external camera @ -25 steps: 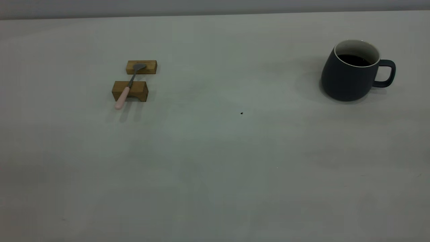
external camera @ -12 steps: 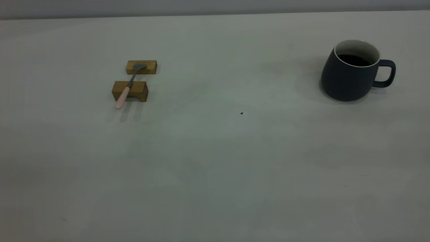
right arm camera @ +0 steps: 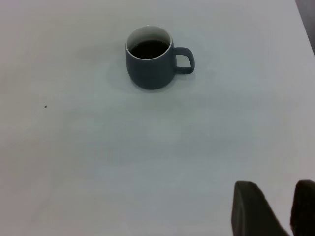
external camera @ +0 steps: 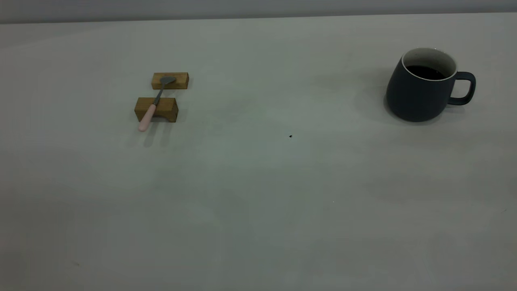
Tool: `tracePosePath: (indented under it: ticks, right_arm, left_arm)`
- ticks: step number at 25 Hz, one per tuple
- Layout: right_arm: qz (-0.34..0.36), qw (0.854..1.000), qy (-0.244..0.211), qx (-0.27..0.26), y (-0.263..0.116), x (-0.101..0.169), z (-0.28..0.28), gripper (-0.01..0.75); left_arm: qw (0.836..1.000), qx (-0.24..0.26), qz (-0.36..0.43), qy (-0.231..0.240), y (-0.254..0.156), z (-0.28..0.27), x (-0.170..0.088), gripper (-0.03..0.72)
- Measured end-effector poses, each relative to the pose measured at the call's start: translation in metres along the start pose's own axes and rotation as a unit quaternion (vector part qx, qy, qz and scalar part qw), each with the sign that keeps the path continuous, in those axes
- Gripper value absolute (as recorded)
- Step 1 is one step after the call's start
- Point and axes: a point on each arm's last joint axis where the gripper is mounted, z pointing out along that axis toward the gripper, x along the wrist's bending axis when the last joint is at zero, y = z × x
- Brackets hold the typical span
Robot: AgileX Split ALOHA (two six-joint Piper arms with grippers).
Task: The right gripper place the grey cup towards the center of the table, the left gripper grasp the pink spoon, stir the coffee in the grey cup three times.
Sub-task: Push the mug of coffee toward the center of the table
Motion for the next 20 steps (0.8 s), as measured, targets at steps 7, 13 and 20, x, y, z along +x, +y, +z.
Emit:
tracePosePath:
  ticks: [7,13,20]
  right_arm:
    - [0.002,1.0,0.005,-0.005,0.015,0.002,0.005,0.242]
    - [-0.058,0.998,0.006,0.027,0.055,0.008,0.052,0.391]
    - [-0.134,0.987,0.016,0.083,0.078,0.015,0.139,0.613]
  left_arm:
    - [1.0,0.0,0.0,0.0,0.0,0.0,0.0,0.505]
    - [1.0,0.0,0.0,0.0,0.0,0.0,0.0,0.505]
    - [1.0,0.0,0.0,0.0,0.0,0.0,0.0,0.505]
